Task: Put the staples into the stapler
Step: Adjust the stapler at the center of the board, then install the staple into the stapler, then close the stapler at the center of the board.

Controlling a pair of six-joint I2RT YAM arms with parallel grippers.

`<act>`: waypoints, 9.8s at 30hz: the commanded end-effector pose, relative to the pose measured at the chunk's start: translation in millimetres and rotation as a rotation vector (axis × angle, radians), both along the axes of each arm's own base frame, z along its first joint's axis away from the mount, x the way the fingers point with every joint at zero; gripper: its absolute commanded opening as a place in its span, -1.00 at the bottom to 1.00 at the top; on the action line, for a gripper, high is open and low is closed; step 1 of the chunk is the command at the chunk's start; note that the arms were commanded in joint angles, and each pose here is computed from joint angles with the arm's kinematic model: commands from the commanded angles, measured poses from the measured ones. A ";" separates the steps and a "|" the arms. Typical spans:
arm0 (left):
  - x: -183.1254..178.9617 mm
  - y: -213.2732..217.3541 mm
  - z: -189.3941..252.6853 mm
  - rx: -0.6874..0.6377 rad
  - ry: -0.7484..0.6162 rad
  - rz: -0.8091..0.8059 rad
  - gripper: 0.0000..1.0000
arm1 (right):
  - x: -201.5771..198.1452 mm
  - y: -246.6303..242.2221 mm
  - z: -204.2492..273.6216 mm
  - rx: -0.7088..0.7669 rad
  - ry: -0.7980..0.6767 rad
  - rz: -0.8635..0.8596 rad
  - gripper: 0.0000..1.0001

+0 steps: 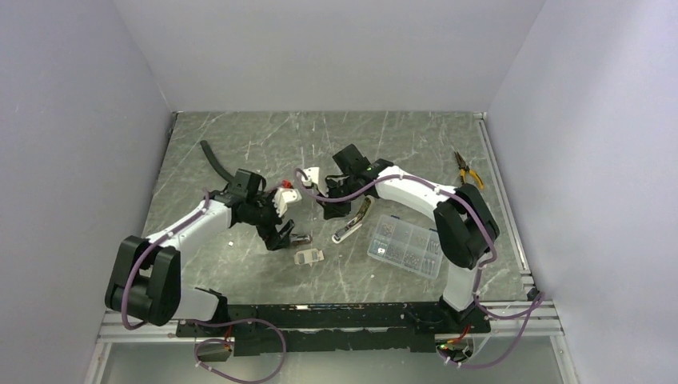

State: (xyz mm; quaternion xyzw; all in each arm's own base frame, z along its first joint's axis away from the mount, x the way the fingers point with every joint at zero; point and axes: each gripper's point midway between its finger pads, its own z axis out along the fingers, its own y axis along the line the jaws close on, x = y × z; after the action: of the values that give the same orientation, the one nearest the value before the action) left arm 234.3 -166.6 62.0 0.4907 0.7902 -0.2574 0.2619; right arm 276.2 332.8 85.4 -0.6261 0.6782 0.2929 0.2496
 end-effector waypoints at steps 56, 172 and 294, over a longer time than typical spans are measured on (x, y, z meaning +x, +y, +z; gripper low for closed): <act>90.3 176.4 105.5 -0.318 -0.014 0.856 0.89 | -40.9 73.0 -28.2 -0.427 -0.079 0.164 -0.83; 83.0 187.3 104.4 -0.384 0.057 0.883 0.88 | -43.3 73.3 -56.8 -0.469 0.009 0.028 -0.87; 12.7 12.2 -0.4 -0.030 -0.281 -0.261 0.24 | -25.0 48.7 -40.4 0.021 0.440 -0.272 -0.20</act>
State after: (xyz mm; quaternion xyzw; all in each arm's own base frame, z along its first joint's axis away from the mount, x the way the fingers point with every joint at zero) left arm 245.1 -149.2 52.9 0.6257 0.6709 -0.2313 0.3239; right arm 253.0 370.1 47.8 -0.4527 0.7917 0.3849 0.1422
